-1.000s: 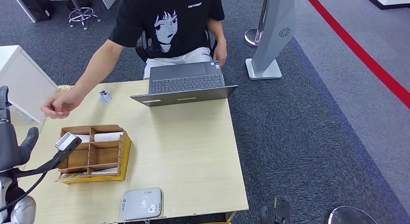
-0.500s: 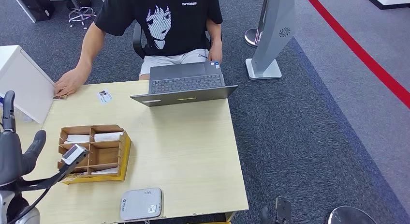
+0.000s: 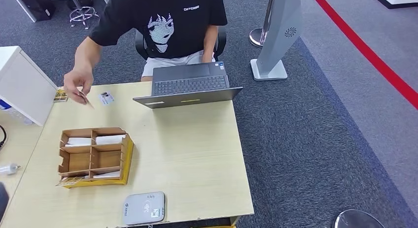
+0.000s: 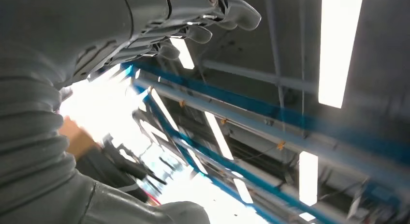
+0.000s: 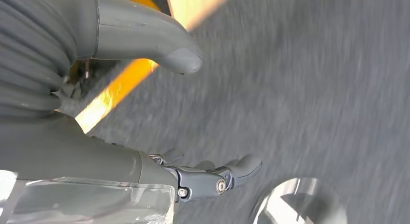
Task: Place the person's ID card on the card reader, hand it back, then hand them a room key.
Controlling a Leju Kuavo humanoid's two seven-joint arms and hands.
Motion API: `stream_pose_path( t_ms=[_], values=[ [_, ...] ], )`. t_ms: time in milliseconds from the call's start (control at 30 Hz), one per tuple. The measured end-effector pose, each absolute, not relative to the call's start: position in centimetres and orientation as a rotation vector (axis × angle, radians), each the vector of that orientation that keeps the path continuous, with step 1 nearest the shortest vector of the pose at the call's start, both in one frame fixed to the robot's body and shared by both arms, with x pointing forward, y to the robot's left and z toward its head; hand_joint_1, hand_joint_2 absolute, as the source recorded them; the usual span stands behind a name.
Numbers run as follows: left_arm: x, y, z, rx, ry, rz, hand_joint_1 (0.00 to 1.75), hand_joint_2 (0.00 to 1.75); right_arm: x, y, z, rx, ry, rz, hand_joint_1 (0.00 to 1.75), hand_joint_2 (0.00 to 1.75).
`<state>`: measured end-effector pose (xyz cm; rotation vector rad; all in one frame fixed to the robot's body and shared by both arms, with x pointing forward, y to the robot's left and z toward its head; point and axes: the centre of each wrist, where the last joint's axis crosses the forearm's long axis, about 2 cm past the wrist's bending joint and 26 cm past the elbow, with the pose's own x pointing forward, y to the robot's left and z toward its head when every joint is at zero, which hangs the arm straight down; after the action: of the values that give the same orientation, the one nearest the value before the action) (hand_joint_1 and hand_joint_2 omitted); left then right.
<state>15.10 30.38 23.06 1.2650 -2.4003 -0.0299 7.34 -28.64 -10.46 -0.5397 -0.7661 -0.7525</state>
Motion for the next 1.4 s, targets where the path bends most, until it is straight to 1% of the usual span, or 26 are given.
stream_pose_path(
  t_ms=[67, 200, 267, 333, 400, 467, 567, 800, 967, 1033, 1067, 1167, 1200, 1233, 1300, 1367, 1400],
  values=[
    [14.1, 31.1, 22.7, 1.258, -2.401, 0.064, 0.0, 1.75, 6.8, -29.4, -10.5, -0.575, -0.74, -0.79, 0.0, 1.75],
    [12.9, 32.0, 22.2, 1.284, -2.345, 0.15, 0.0, 1.75, 6.4, -30.1, -10.6, -0.618, -0.707, -0.831, 0.0, 1.75],
    [12.4, 32.3, 21.7, 1.172, -2.339, 0.303, 0.0, 1.75, 6.2, -30.5, -10.6, -0.64, -0.661, -0.869, 0.0, 1.75],
    [12.0, 33.2, 20.4, 0.963, -2.336, 0.49, 0.0, 1.75, 6.0, -30.8, -10.6, -0.641, -0.597, -0.926, 0.0, 1.75],
    [11.6, 34.3, 18.2, 0.77, -2.302, 0.642, 0.0, 1.75, 5.7, -30.8, -10.7, -0.622, -0.529, -0.987, 0.0, 1.75],
    [11.1, 35.7, 15.1, 0.683, -2.21, 0.74, 0.0, 1.75, 5.4, -30.7, -10.7, -0.6, -0.449, -1.025, 0.0, 1.75],
    [10.3, 37.5, 10.6, 0.688, -2.031, 0.846, 0.0, 1.75, 5.0, -30.4, -10.8, -0.587, -0.34, -1.021, 0.0, 1.75],
    [7.8, 39.5, 0.5, 0.773, -1.635, 0.955, 0.0, 1.75, 4.6, -29.0, -10.8, -0.555, -0.184, -1.0, 0.0, 1.75],
    [6.9, 39.2, -3.9, 0.76, -1.427, 1.062, 0.0, 1.75, 4.5, -28.2, -10.8, -0.535, -0.158, -0.999, 0.0, 1.75],
    [6.4, 38.7, -5.9, 0.741, -1.295, 1.123, 0.0, 1.75, 4.5, -27.8, -10.8, -0.518, -0.148, -0.998, 0.0, 1.75],
    [6.2, 38.2, -6.8, 0.72, -1.22, 1.154, 0.0, 1.75, 4.5, -27.7, -10.8, -0.506, -0.146, -0.998, 0.44, 1.75],
    [5.5, 35.8, -9.0, 0.579, -0.953, 1.231, 0.9, 1.75, 4.6, -27.4, -10.9, -0.434, -0.164, -0.99, 1.75, 1.75],
    [5.3, 35.0, -9.5, 0.521, -0.859, 1.234, 1.2, 1.75, 4.6, -27.4, -10.9, -0.395, -0.181, -0.982, 1.75, 1.75],
    [5.1, 34.1, -9.9, 0.467, -0.77, 1.223, 1.2, 1.75, 4.7, -27.3, -10.9, -0.355, -0.201, -0.971, 1.75, 1.75],
    [4.8, 32.6, -10.4, 0.388, -0.631, 1.194, 1.47, 1.75, 4.7, -27.2, -10.9, -0.297, -0.232, -0.946, 1.75, 1.75],
    [4.6, 31.5, -10.7, 0.338, -0.557, 1.183, 1.75, 1.75, 4.7, -27.1, -11.0, -0.274, -0.241, -0.929, 1.75, 1.75],
    [4.5, 31.1, -10.8, 0.309, -0.52, 1.177, 1.75, 1.75, 4.6, -27.1, -11.0, -0.259, -0.241, -0.917, 1.75, 1.75]
  ],
)
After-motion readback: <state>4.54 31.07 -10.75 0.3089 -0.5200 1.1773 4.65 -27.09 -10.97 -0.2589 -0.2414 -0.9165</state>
